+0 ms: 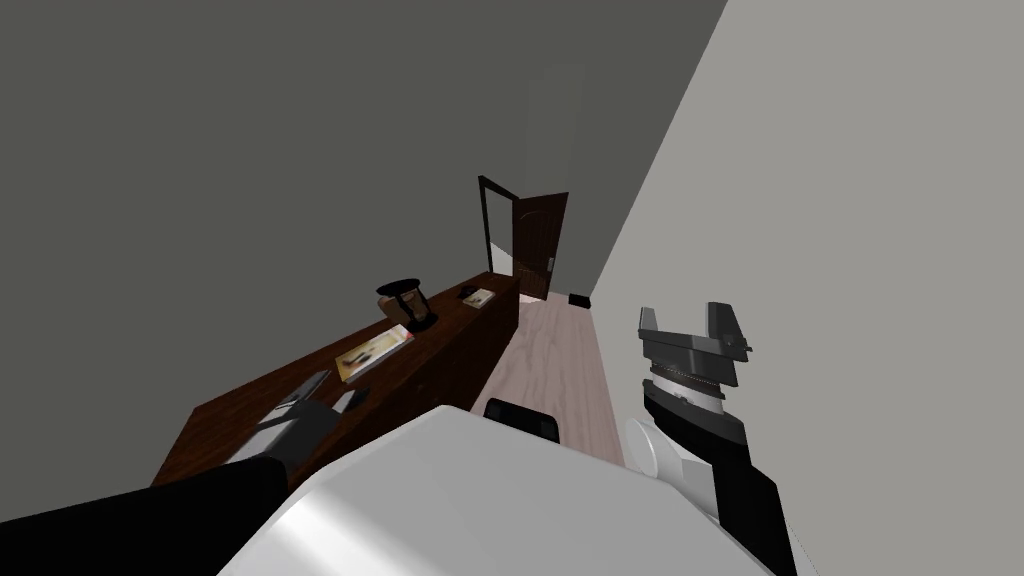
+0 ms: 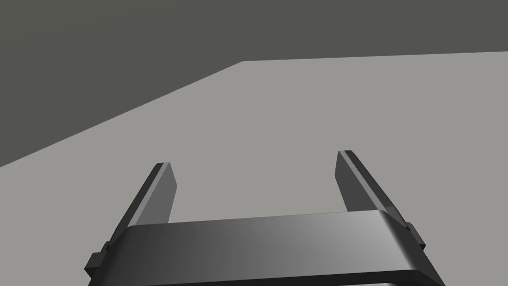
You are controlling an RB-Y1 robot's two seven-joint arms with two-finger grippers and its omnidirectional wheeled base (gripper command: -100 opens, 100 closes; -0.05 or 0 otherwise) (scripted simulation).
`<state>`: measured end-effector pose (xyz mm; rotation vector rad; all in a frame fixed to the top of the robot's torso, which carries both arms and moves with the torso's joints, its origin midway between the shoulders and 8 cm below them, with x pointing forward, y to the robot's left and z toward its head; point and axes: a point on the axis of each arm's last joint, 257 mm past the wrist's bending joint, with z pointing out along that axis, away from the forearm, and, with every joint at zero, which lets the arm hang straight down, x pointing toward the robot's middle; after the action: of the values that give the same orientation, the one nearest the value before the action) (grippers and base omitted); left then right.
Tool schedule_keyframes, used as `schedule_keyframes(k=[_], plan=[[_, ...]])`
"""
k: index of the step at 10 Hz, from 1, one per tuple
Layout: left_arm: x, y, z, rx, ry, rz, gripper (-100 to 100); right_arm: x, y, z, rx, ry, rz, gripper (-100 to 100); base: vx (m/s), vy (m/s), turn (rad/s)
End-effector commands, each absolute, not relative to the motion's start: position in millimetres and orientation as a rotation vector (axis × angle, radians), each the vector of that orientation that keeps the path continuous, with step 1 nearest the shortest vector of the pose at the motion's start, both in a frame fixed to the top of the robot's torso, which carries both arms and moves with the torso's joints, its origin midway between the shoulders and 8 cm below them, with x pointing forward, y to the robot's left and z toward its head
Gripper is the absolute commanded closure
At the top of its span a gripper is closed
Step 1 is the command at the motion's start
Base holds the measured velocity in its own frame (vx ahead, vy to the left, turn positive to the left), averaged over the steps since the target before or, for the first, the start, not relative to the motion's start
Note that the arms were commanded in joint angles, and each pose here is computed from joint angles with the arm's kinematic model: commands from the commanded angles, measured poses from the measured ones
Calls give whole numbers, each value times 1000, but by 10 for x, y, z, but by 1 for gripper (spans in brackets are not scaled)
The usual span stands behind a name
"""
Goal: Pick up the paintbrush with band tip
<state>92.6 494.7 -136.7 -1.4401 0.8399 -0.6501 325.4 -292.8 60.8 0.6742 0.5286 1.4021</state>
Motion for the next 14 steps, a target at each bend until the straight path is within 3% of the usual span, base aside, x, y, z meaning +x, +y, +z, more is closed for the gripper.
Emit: schedule_keyframes(k=[1,7,14], plan=[[807,4982,-1437,-1492,841,-622,-100,3254,-2928,608,674,529,1402,0,77,10,-61],[102,5109,-1837,-1817,771,-505,-100,3253,-2928,608,674,529,1402,0,73,26,-121],[-525,5037,-2135,-2076,691,-384,-100,3254,-2928,608,674,529,1402,0,26,48,-89]])
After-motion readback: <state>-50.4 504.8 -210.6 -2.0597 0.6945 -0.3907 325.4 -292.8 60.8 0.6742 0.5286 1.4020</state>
